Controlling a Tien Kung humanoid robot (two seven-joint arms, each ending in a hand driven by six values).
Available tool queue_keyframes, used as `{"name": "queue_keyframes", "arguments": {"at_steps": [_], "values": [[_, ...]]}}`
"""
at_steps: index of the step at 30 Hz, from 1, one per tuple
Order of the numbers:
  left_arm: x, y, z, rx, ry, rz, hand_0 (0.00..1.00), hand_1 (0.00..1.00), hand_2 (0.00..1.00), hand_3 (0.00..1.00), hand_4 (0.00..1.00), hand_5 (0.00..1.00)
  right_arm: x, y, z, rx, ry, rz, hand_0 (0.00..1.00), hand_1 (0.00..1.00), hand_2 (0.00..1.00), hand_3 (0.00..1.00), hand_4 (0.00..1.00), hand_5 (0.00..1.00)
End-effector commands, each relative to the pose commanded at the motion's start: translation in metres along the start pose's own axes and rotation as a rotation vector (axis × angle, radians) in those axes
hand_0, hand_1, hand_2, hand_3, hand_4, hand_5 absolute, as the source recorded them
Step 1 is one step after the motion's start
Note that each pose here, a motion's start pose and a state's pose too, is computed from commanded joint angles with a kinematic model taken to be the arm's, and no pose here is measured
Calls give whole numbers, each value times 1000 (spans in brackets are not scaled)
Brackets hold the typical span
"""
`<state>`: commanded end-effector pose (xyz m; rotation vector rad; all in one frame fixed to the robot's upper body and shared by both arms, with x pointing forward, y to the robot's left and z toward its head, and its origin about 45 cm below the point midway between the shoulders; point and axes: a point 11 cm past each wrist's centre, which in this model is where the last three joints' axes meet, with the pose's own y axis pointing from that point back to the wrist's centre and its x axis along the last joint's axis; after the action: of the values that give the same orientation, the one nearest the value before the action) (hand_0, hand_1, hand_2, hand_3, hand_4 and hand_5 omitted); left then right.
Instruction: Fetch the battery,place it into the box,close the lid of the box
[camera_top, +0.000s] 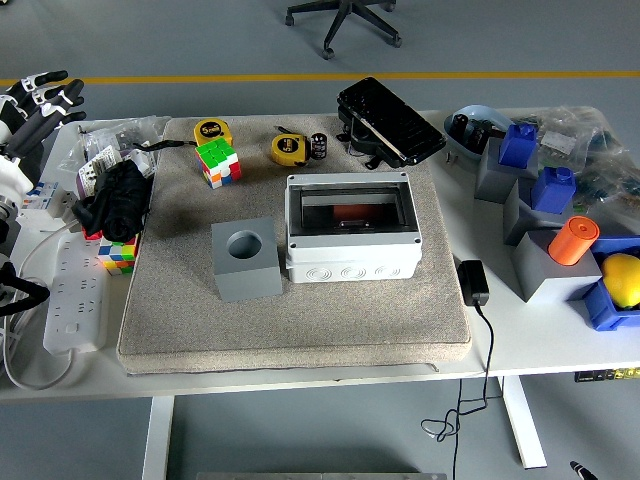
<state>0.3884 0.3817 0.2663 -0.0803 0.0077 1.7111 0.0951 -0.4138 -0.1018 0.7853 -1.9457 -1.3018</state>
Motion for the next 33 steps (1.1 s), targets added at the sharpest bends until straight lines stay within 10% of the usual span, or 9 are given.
{"name": "queue_keyframes", "arguments": {"at_steps": [33], "values": [[17, 7, -3, 29, -15, 35, 499, 571, 555, 554, 955, 329, 2, 0, 3, -2, -1, 29, 676, 647, 664, 553, 882, 442]]}}
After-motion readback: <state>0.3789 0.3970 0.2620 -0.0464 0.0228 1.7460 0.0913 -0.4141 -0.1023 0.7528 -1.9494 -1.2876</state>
